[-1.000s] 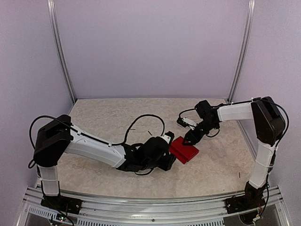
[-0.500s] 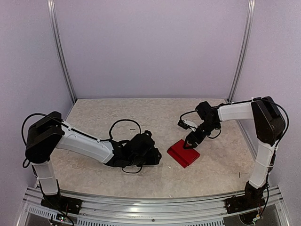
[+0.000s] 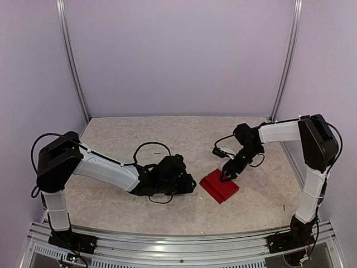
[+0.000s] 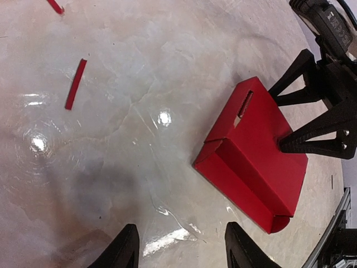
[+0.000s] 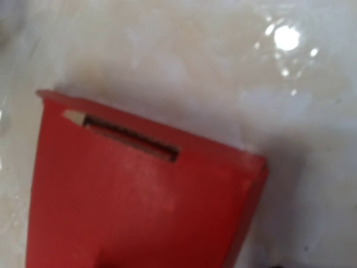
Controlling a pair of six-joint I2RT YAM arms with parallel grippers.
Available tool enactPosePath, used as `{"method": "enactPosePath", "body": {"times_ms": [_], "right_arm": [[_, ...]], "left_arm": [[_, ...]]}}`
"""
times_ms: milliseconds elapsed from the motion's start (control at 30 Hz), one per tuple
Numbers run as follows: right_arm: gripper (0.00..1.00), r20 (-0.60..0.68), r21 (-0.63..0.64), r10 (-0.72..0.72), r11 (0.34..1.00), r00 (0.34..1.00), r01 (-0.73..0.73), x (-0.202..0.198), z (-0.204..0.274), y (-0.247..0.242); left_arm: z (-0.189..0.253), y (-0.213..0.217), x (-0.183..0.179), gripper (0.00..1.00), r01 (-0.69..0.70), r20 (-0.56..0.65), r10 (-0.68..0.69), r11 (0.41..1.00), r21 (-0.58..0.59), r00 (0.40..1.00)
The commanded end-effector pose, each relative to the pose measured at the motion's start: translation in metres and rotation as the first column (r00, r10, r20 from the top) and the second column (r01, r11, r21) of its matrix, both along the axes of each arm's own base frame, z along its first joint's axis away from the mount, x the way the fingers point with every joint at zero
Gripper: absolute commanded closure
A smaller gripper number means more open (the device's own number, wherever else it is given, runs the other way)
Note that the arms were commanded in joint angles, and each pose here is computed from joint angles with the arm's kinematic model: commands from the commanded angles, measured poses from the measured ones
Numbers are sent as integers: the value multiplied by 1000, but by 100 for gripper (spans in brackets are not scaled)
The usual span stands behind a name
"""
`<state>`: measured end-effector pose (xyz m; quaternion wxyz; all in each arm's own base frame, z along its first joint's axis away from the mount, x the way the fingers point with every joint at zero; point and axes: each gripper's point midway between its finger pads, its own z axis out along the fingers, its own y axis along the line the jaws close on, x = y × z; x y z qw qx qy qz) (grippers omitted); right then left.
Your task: Fold the paper box
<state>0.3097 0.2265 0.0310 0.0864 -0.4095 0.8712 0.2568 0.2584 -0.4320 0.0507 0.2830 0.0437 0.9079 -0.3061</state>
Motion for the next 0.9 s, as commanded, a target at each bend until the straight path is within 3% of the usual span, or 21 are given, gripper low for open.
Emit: {"method": "enactPosePath", "body": {"times_ms": [0,233,400,500,667,800,867], "right_arm": [[32,-56,-19,-3,1000,998,2,-13,8,-12],[31,-78,-54,-4,999,997,0,-23,-5,-20],[38,-70,-95,1,995,998,-8,-28,-15,-21],[44,1,-157,14,987,1000,-14,-28,-16,-23],[50,102,-269,93,961,990,-62,-35,-17,-20],[52,171,-321,141,944,975,-80,-34,-10,-16],[53,182,-321,142,944,973,-78,-34,-7,-15]], "left_arm": [[2,1,-8,48,-12,-5,12,1000,19,1000],[14,12,-14,46,-53,-44,53,999,15,998],[4,6,-10,47,-30,-126,25,999,-41,992],[-7,8,-10,48,-42,-153,34,998,-46,988],[-19,20,-8,49,-76,-154,66,995,-60,986],[-8,10,0,49,8,-61,-16,991,-131,998],[-6,7,4,49,46,-39,-50,993,-105,998]]}}
